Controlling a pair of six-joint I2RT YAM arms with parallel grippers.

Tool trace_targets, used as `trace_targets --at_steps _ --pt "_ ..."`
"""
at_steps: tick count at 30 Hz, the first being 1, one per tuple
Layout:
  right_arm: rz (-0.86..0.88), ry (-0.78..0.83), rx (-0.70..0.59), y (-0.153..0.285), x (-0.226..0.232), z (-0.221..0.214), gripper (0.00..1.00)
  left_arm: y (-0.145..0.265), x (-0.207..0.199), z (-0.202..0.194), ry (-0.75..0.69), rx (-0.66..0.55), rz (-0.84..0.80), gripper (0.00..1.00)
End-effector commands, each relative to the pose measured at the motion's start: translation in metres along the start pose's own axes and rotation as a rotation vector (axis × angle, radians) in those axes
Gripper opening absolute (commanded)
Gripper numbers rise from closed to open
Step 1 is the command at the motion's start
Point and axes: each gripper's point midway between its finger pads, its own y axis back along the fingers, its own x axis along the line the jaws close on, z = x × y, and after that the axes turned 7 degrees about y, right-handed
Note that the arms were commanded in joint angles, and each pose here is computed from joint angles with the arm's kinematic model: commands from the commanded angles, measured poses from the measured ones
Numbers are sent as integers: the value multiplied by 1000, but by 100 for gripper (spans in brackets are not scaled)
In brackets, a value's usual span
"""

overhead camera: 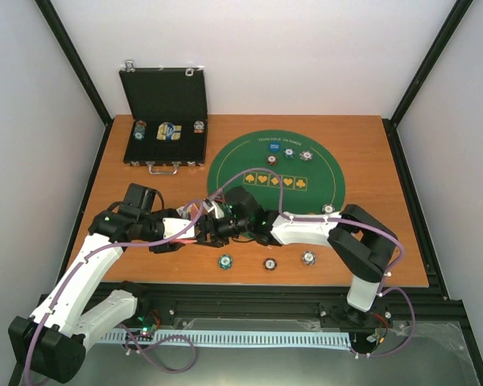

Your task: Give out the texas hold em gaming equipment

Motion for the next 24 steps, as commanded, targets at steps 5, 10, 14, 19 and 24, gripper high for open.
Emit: trace_targets --at_steps 5,10,14,19,24 --pt "23 -10 11 -18 0 8 62 4 3 8 -51 -31 20 47" --pt "-39 -49 12 -17 -19 4 59 6 2 9 -57 -37 25 47" --pt "-91 -67 -10 -6 -32 4 58 7 2 9 -62 -34 31 47" --pt "-145 -62 -7 6 -39 -2 57 7 2 9 -62 -36 27 46" --pt "-159 -59 -15 14 -41 -4 54 7 2 9 -60 -33 23 46"
